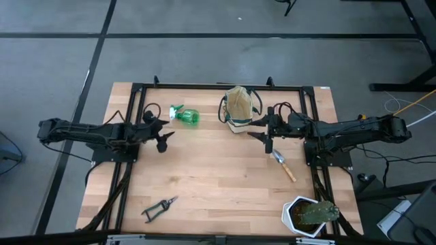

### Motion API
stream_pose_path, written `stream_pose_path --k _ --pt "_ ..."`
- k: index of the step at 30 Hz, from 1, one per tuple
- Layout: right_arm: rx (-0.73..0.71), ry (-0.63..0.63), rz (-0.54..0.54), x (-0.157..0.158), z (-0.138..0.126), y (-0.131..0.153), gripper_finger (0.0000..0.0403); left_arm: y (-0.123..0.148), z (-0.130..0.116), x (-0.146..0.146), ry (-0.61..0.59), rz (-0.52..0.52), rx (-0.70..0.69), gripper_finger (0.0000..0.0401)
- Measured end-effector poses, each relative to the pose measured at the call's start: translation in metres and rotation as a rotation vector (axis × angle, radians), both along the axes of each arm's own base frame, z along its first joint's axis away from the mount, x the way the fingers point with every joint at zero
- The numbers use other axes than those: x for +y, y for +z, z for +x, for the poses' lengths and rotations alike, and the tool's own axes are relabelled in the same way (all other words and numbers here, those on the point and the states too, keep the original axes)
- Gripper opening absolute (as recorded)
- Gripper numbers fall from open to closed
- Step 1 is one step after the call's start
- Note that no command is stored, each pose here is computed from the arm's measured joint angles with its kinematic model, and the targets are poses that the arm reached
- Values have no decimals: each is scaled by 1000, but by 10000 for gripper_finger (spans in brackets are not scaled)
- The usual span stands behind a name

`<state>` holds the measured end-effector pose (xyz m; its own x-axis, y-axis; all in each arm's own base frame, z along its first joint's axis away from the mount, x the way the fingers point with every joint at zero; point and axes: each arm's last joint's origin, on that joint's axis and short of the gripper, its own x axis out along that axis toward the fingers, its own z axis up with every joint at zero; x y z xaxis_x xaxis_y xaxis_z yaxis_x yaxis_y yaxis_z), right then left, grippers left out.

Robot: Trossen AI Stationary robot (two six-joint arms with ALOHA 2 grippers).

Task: Pick & Place Garden tools in Gardening bag
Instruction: Put the spray bottle into the gardening bag

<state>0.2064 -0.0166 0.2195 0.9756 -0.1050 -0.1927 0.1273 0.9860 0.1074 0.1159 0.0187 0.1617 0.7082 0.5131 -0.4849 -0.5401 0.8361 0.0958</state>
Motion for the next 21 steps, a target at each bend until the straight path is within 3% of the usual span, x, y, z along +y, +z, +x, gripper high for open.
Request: stream_pose_path --k 6,14,21 --pt "0 -21 -4 -1 0 0 215 11 13 14 -4 118 174 273" --pt "1 -20 -4 -1 0 0 215 12 39 40 -48 186 454 272" --pt "1 -20 -4 -1 0 0 215 2 58 67 -95 123 611 273"
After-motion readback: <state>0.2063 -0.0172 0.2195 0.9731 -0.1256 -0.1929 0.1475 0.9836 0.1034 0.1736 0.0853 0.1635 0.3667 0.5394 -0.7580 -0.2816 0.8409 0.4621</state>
